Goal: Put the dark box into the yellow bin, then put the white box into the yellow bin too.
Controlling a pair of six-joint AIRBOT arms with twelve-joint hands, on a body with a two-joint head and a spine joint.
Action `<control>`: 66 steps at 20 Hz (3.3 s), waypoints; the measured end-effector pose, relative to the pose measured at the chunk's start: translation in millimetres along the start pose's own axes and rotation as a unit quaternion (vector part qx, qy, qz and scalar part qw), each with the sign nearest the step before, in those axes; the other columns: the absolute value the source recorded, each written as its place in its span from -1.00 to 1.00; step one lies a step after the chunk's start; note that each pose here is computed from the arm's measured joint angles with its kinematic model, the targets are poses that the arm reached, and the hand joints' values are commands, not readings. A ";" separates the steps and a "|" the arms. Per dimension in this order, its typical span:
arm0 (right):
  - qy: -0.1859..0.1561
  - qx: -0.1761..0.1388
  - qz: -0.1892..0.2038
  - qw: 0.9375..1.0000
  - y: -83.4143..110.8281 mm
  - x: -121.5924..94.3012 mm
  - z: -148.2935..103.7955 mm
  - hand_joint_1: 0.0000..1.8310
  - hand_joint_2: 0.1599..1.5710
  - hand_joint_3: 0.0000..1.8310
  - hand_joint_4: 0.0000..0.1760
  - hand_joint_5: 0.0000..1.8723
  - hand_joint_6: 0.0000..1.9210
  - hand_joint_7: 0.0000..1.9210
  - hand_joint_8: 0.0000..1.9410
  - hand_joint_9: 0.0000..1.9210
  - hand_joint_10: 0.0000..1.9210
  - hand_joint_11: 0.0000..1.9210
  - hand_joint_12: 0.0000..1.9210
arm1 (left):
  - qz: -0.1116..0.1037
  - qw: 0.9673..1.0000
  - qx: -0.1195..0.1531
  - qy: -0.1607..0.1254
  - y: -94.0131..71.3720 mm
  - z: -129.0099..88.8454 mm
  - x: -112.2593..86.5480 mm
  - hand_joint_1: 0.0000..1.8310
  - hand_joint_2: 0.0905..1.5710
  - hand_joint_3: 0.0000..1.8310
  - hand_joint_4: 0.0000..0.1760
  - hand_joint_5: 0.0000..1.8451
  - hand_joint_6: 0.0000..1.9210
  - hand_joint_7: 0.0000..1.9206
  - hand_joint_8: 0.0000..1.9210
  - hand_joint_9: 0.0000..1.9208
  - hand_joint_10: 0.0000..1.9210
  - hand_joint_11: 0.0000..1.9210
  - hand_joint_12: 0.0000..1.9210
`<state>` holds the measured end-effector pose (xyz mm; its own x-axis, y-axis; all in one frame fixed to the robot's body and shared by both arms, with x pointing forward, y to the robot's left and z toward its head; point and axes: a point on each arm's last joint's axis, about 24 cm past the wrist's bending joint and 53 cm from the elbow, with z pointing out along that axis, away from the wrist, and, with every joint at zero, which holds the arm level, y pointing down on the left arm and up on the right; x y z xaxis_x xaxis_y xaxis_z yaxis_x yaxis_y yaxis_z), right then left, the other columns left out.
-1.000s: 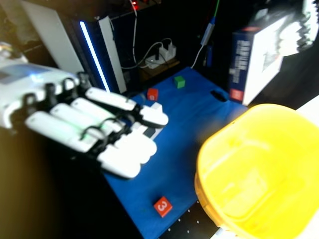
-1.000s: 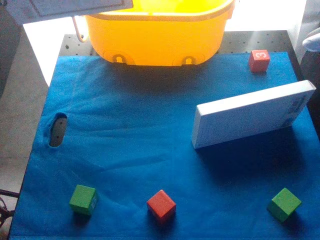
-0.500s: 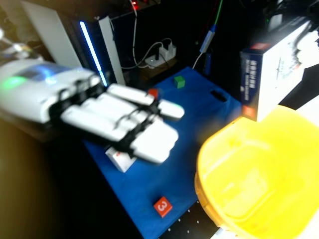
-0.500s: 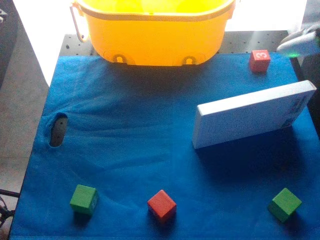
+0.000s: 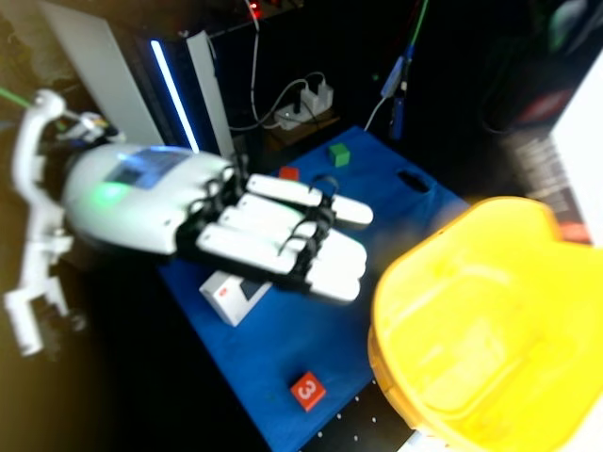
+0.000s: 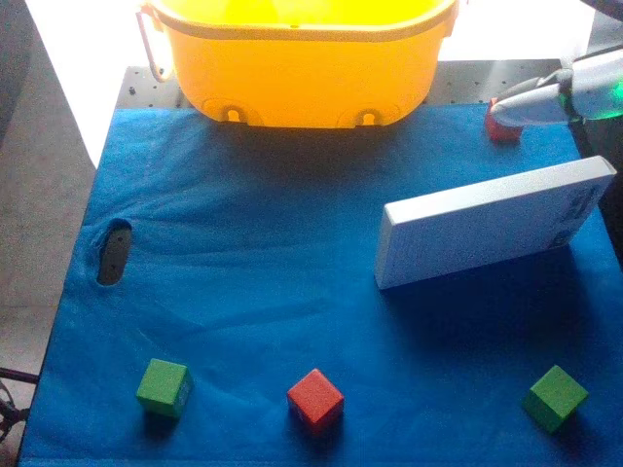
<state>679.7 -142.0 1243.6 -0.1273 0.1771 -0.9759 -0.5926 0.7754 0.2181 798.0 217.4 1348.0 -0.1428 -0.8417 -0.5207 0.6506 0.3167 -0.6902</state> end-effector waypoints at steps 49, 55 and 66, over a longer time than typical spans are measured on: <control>0.072 0.005 0.069 0.995 13.9 74.7 -26.6 -0.45 -0.19 -1.00 0.26 -1.00 -1.00 -0.78 -1.00 -0.78 -1.00 -0.75 -0.95 | -0.058 0.996 -0.060 0.025 49.5 -33.5 25.7 0.22 0.01 -1.00 -1.00 -0.57 -0.99 -0.56 -1.00 -0.54 -1.00 -0.55 -0.99; 0.094 0.008 0.083 0.992 14.6 99.2 -22.0 -0.33 -0.27 -1.00 0.25 -0.95 -0.99 -0.75 -0.99 -0.78 -1.00 -0.81 -0.98 | -0.065 0.997 -0.036 0.008 34.2 -35.6 15.1 0.31 0.22 -1.00 -1.00 -0.45 -0.99 -0.54 -1.00 -0.54 -1.00 -0.50 -0.97; 0.119 0.022 0.107 0.987 8.3 128.6 -21.7 -0.28 -0.26 -1.00 0.03 -0.85 -0.99 -0.68 -1.00 -0.69 -0.99 -0.71 -0.95 | -0.065 0.998 0.015 0.001 -0.2 -49.2 7.3 0.08 0.19 -0.99 -0.37 -0.57 -0.99 -0.63 -1.00 -0.54 -1.00 -0.84 -0.09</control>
<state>641.2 -125.9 1119.8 -0.4318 0.1970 -0.8802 -0.4967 0.7626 0.4144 760.2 232.7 1319.6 -0.2293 -0.8741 -0.4282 0.6483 0.1910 -0.7371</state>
